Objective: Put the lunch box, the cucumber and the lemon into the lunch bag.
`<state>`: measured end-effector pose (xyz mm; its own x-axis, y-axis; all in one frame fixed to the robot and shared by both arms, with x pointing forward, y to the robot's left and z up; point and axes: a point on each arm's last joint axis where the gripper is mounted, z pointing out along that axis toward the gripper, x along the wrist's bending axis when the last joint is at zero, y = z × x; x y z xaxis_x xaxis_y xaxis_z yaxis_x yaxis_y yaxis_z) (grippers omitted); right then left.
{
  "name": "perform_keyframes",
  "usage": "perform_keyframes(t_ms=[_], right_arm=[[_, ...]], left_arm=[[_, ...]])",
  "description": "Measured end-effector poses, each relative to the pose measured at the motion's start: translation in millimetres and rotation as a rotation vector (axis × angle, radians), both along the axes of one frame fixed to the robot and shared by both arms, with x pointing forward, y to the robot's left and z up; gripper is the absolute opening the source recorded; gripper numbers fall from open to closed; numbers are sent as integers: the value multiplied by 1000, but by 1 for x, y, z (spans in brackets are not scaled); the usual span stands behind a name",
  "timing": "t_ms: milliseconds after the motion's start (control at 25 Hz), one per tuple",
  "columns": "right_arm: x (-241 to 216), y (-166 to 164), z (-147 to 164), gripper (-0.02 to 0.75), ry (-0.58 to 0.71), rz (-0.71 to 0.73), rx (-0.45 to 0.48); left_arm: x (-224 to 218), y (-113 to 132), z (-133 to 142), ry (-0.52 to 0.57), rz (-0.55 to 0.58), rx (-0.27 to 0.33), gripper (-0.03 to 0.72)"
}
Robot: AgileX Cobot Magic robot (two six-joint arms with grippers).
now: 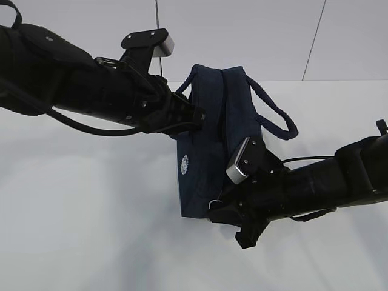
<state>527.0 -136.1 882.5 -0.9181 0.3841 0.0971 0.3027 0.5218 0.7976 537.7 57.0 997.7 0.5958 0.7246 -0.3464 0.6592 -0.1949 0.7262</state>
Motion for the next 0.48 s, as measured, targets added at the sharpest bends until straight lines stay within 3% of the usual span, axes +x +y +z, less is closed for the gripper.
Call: perform_keyframes(t_ms=[360,480], right_arm=[[0,0,0,58,1,-1,0],[0,0,0,6,1,-1,0]], left_arm=[[0,0,0,1,-2,-1,15],[-1,0,0,4,-5,-1,15]])
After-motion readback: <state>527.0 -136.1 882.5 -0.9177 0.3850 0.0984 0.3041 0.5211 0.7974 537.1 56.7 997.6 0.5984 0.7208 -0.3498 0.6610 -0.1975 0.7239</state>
